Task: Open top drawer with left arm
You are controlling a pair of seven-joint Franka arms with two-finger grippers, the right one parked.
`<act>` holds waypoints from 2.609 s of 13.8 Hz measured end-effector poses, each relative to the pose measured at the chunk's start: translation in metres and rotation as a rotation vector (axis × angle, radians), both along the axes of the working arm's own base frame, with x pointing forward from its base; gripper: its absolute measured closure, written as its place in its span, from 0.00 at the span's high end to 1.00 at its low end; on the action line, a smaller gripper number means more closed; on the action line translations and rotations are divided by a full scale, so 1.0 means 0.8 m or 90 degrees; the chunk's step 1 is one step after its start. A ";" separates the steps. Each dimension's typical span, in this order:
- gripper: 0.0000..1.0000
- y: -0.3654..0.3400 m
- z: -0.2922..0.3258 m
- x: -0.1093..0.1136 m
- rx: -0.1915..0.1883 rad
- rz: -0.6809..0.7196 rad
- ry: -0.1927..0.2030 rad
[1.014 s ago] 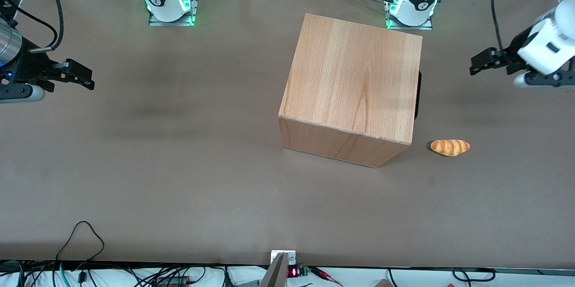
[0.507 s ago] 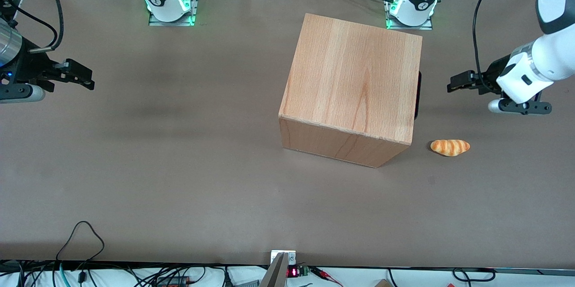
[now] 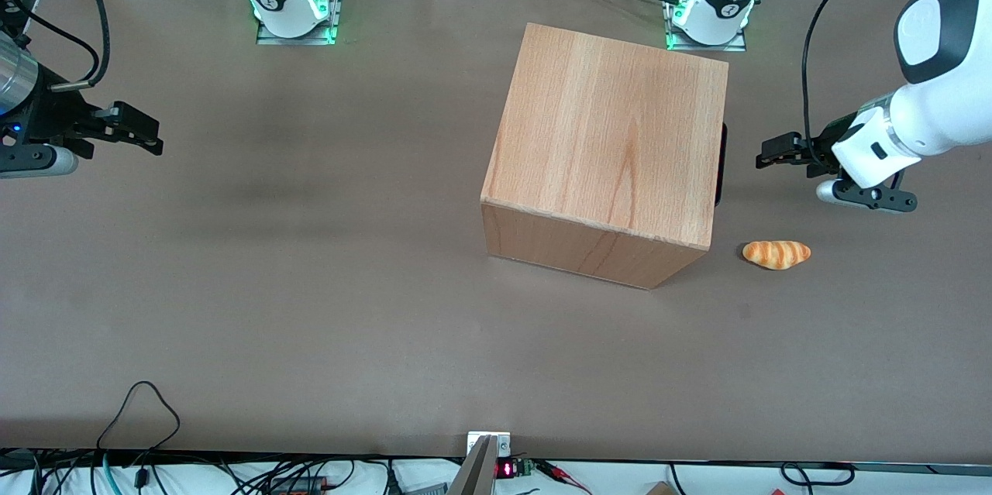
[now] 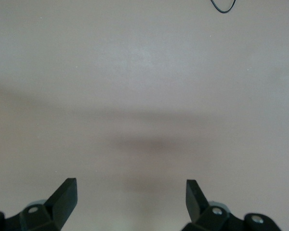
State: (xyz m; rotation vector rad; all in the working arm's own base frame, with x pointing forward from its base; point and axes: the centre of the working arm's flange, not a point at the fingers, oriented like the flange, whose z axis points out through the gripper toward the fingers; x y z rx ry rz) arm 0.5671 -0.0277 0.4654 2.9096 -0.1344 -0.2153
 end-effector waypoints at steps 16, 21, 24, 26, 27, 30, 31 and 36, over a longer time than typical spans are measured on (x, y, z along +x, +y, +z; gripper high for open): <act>1.00 -0.020 -0.063 0.000 -0.058 -0.002 0.020; 1.00 -0.035 -0.066 -0.001 -0.070 -0.009 0.022; 1.00 -0.037 -0.071 0.000 -0.068 -0.008 0.016; 1.00 -0.037 -0.076 0.001 -0.068 -0.007 0.015; 1.00 -0.037 -0.078 0.001 -0.067 -0.006 0.016; 1.00 -0.037 -0.082 0.001 -0.067 -0.006 0.019; 1.00 -0.037 -0.084 0.001 -0.067 -0.006 0.020; 1.00 -0.037 -0.095 0.006 -0.065 -0.002 0.018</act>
